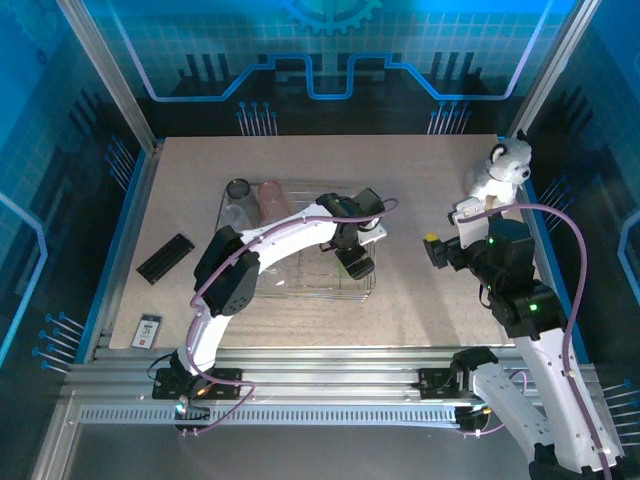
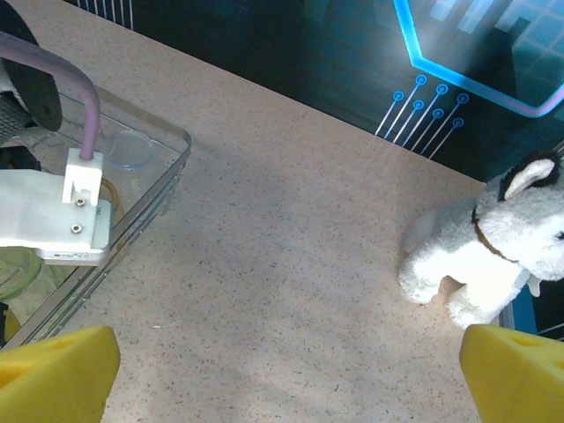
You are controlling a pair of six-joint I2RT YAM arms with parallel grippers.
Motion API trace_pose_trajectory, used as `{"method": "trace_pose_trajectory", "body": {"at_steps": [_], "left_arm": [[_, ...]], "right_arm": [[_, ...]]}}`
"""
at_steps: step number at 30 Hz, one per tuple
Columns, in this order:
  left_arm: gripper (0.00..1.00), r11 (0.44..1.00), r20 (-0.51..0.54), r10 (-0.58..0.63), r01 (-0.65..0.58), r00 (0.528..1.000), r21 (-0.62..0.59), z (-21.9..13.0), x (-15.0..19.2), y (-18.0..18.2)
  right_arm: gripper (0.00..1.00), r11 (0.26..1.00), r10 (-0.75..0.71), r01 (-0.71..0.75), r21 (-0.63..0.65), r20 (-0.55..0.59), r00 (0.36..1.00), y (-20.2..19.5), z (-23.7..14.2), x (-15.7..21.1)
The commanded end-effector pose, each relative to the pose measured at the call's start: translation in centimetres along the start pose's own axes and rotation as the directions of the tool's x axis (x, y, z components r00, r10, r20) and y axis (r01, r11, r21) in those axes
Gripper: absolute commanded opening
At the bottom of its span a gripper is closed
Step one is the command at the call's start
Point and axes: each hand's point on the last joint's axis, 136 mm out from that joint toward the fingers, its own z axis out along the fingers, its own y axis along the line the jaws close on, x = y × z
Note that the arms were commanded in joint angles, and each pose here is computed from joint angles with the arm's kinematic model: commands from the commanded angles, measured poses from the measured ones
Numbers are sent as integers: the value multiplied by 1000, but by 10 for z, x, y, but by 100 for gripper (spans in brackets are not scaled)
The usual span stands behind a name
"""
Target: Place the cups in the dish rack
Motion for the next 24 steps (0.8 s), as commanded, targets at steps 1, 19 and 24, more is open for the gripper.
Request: {"method": "trace_pose_trajectory", "body": {"at_steps": [1,19,24], "left_arm": [[95,999,37,-34,34,999,3,-43,7,1],[99,697,711,-339,672,616,-250,-242,80,170],[99,241,903,-350,956,247,-168,-278,192,239]], "right_arm": [[100,999,43,-43,29,7,999,-5,3,-1],[100,983,181,-181,12,9,983,-11,7,2],[100,971,232,-231,59,-10,973,-16,29,21]]}}
